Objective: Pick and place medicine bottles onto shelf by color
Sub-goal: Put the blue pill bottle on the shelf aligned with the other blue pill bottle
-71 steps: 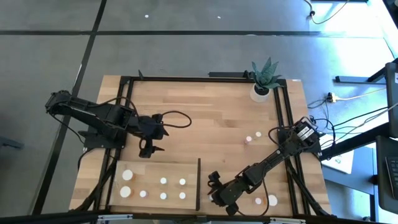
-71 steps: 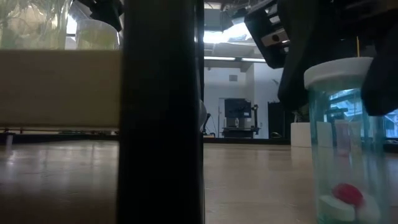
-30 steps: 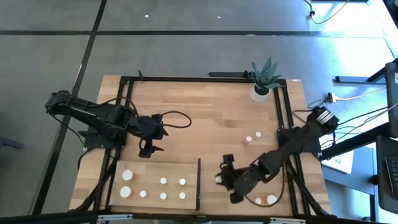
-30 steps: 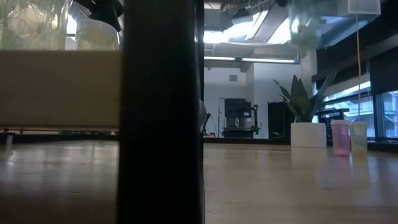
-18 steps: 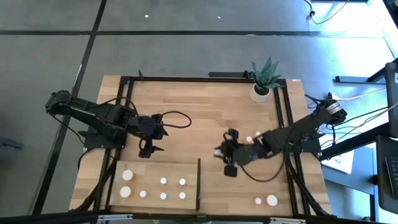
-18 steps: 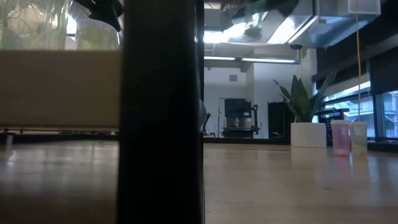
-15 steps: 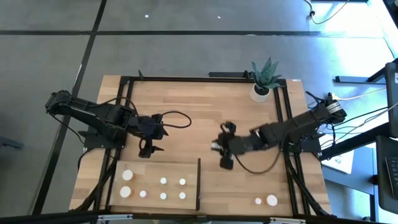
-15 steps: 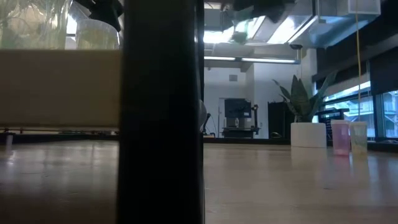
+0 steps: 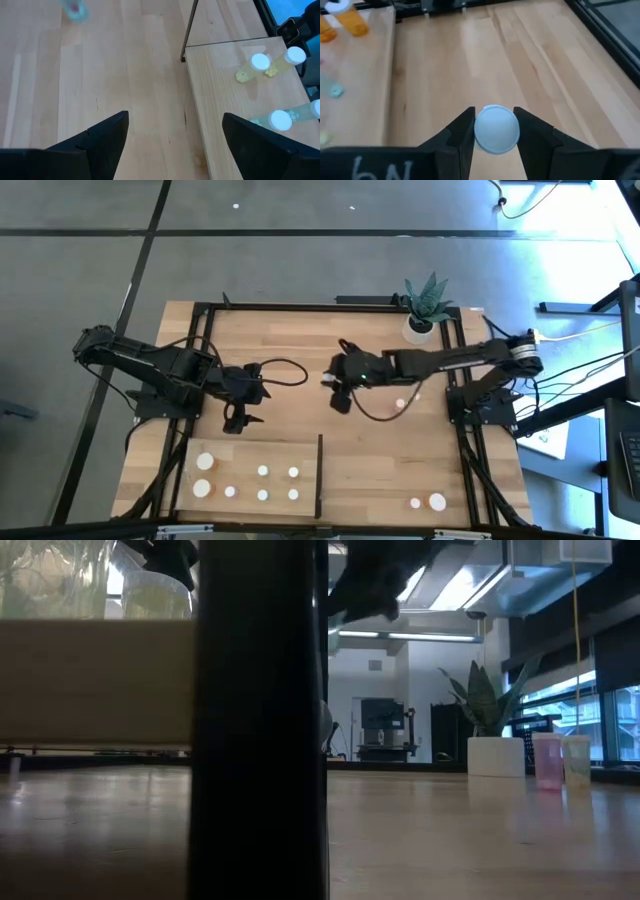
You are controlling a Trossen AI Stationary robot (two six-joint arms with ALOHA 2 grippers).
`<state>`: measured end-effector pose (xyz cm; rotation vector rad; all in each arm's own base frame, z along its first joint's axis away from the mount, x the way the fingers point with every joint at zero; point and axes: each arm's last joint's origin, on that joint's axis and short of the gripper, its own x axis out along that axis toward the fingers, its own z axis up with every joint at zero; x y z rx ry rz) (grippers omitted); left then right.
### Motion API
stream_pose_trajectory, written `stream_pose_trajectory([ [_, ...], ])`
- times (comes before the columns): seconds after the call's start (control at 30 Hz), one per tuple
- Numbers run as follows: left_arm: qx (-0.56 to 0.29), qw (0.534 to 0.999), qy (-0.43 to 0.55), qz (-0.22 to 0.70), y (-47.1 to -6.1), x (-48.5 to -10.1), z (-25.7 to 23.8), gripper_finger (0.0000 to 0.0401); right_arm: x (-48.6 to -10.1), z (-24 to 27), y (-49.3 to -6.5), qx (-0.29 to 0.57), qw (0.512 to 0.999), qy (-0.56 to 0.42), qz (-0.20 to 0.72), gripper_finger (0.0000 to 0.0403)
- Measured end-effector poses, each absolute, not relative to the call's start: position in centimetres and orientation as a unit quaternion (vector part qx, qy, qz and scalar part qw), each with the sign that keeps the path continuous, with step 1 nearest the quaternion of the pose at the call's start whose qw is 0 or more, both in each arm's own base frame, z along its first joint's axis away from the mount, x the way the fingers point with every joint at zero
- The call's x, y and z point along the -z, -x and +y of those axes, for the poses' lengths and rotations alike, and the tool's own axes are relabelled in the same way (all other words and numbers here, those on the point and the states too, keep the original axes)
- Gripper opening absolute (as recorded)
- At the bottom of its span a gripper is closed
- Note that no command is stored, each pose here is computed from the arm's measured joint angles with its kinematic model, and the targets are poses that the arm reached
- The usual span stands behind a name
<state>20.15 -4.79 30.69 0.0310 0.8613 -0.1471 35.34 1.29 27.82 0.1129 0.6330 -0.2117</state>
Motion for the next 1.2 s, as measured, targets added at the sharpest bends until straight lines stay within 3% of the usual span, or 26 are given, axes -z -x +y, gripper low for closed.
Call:
stream_pose_trajectory([
  [0.57,0.071,0.907,-0.013,0.415,-20.2,-30.7,-4.8,0.0315,-18.4,-0.5,-40.9,0.056,0.935,-0.022,0.348,0.0129],
  [1.2,0.071,0.907,-0.013,0.415,-20.2,-30.7,-4.8,0.0315,-14.9,-0.5,-41.8,0.05,0.927,-0.004,0.372,0.0129],
])
